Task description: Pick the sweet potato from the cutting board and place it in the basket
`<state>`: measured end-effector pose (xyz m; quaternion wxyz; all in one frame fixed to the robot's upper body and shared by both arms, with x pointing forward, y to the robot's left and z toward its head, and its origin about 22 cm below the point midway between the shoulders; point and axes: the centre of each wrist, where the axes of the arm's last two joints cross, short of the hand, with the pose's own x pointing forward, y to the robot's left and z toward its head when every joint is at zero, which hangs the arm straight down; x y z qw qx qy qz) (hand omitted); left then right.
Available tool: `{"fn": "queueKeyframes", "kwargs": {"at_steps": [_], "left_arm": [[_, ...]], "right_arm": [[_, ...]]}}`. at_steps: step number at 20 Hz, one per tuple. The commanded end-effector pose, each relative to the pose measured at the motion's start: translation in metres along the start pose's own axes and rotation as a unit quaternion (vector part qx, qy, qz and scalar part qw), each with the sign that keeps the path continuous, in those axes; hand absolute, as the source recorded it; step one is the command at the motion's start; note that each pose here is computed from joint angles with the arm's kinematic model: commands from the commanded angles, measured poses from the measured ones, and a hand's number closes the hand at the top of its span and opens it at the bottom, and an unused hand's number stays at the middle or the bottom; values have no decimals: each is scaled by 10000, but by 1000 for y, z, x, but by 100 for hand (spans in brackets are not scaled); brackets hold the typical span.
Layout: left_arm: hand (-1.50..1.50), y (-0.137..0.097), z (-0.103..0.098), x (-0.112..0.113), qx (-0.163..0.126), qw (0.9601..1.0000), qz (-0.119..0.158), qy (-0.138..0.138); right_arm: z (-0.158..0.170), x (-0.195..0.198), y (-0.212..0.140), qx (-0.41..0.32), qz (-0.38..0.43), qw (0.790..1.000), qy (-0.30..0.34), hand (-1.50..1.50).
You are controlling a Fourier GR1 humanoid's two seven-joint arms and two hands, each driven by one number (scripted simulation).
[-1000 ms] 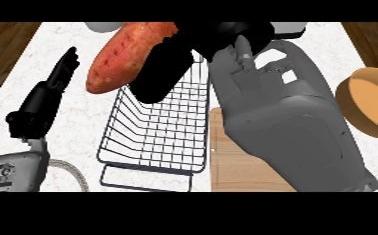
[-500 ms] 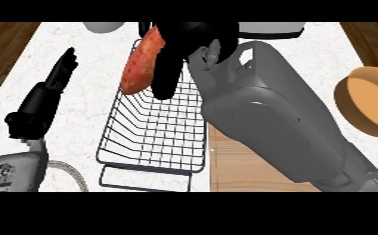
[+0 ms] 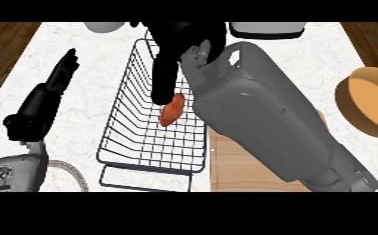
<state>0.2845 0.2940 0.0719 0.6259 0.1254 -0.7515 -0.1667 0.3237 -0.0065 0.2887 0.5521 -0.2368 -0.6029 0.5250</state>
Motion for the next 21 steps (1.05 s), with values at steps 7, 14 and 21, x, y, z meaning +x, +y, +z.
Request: {"fn": "queueKeyframes", "kwargs": {"at_steps": [7, 14, 21], "left_arm": [[0, 3, -6, 6, 55, 10000, -15, 16], [0, 9, 5, 1, 41, 10000, -19, 75], [0, -1, 8, 3, 107, 9999, 23, 113]], "right_arm": [[3, -16, -14, -792, -1973, 9771, -25, -150], [17, -68, -51, -2219, -3222, 9186, 566, -150], [48, -154, -78, -3098, -3594, 8755, 914, -150]]}}
